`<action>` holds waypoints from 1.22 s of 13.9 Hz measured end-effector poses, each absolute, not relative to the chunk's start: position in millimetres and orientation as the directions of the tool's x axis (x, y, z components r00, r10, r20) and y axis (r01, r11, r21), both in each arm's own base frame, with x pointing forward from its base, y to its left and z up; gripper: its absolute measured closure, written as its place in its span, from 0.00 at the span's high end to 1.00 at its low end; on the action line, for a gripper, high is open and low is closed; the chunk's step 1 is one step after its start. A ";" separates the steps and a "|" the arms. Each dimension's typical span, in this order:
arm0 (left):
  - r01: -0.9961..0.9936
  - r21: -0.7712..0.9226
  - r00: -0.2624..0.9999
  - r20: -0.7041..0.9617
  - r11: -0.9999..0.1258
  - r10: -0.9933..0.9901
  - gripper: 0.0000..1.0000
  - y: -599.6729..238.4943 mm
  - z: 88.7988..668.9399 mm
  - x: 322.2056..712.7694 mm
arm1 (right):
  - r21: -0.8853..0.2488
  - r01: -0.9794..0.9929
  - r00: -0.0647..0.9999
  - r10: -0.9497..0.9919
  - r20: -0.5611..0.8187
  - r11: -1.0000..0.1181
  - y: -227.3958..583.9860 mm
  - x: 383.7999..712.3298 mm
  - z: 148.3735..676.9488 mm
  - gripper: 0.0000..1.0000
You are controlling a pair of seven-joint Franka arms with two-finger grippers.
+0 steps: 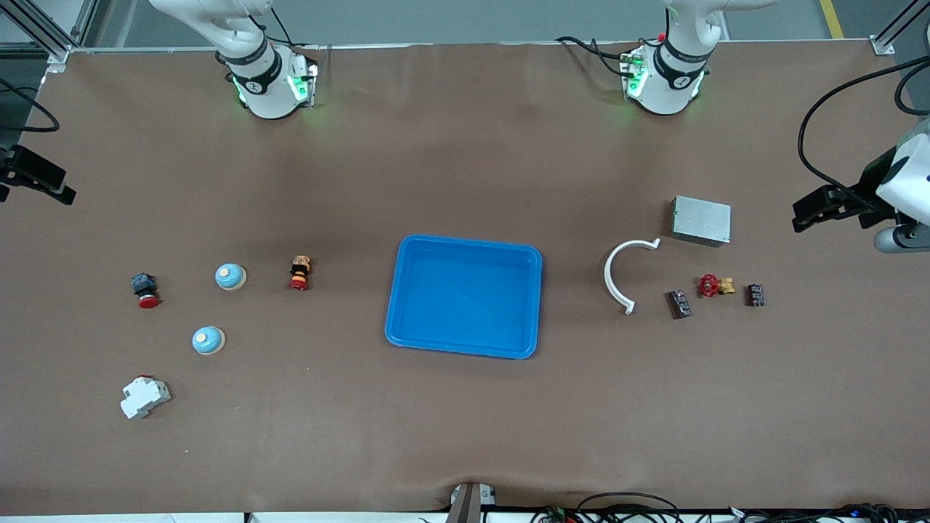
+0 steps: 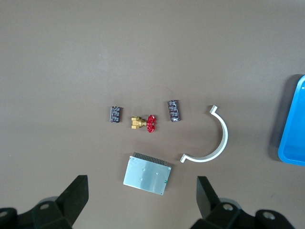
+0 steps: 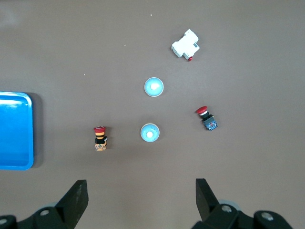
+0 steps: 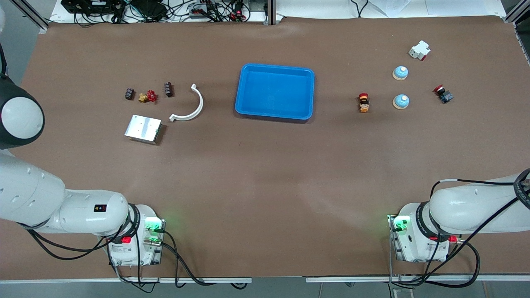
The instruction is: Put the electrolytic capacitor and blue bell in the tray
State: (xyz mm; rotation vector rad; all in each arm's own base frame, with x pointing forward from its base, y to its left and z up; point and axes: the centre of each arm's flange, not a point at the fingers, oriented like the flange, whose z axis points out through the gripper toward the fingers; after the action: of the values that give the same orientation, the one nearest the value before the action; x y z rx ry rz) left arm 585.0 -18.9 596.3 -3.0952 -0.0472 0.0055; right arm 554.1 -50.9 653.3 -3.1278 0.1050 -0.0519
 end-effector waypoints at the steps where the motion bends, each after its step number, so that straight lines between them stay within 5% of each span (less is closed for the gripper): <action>1: 0.031 -0.046 1.000 -0.002 -0.998 0.031 1.00 -18.5 596.4 585.1 | -0.013 -0.067 0.997 -0.067 0.033 -0.998 -50.9 554.1 653.3 1.00; 12: 0.053 -0.033 0.999 0.000 -0.998 0.053 1.00 -5.1 596.6 585.6 | -0.012 -0.068 0.997 -0.069 0.042 -0.998 -51.9 557.1 649.9 1.00; 17: 0.110 -0.029 0.994 -0.004 -0.994 0.110 1.00 33.1 590.8 588.3 | -0.006 -0.104 0.994 -0.104 0.019 -0.995 -75.5 602.3 562.5 1.00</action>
State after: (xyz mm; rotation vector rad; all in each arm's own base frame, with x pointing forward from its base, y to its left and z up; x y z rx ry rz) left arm 588.3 33.1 590.8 -3.1078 -0.1713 0.0087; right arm 602.3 -75.5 562.5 -3.1320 0.1634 -0.0308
